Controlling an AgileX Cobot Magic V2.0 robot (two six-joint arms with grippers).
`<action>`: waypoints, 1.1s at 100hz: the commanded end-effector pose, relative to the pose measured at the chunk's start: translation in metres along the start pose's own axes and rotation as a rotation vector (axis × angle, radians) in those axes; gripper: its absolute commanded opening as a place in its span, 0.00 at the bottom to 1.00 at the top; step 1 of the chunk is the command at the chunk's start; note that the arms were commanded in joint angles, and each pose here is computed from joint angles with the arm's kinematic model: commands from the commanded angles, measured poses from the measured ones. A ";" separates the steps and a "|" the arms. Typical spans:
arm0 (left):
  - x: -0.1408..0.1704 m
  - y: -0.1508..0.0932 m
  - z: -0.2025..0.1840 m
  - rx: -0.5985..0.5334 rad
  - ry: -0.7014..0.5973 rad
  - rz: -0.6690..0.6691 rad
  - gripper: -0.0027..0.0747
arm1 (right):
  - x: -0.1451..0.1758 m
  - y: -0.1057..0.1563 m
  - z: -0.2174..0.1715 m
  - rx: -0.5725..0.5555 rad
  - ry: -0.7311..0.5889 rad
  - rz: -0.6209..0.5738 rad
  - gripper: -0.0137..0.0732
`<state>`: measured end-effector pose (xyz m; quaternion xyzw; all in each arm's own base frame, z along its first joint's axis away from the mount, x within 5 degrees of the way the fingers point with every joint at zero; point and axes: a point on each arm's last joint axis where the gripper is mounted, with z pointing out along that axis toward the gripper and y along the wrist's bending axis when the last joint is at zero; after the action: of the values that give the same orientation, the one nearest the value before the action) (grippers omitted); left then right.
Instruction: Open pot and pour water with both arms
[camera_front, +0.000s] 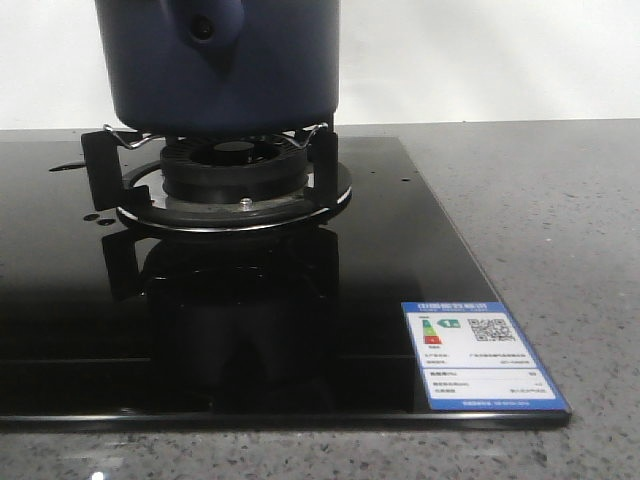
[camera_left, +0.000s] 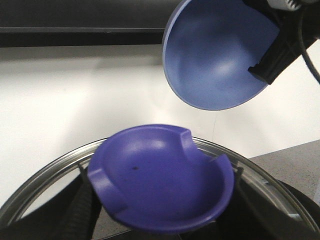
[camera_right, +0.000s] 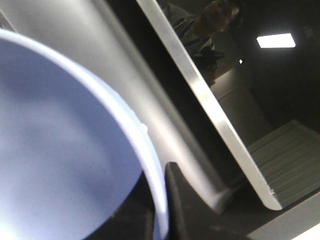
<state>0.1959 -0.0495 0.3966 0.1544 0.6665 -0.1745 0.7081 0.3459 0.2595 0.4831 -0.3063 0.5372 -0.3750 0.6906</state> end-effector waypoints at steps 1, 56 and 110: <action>-0.019 -0.006 -0.005 0.033 -0.085 -0.059 0.35 | -0.006 -0.046 -0.012 0.103 -0.046 0.017 0.11; -0.019 -0.017 -0.003 0.090 -0.082 -0.053 0.35 | 0.059 -0.031 -0.001 -0.321 0.475 0.699 0.11; -0.034 -0.034 0.051 0.278 -0.080 -0.075 0.35 | 0.169 -0.132 -0.035 -0.490 0.892 0.956 0.11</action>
<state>0.2257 -0.0905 0.4149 0.2193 0.6458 -0.2425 0.6900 0.3383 0.0655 0.4794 -0.0118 0.9131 -0.0176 0.4072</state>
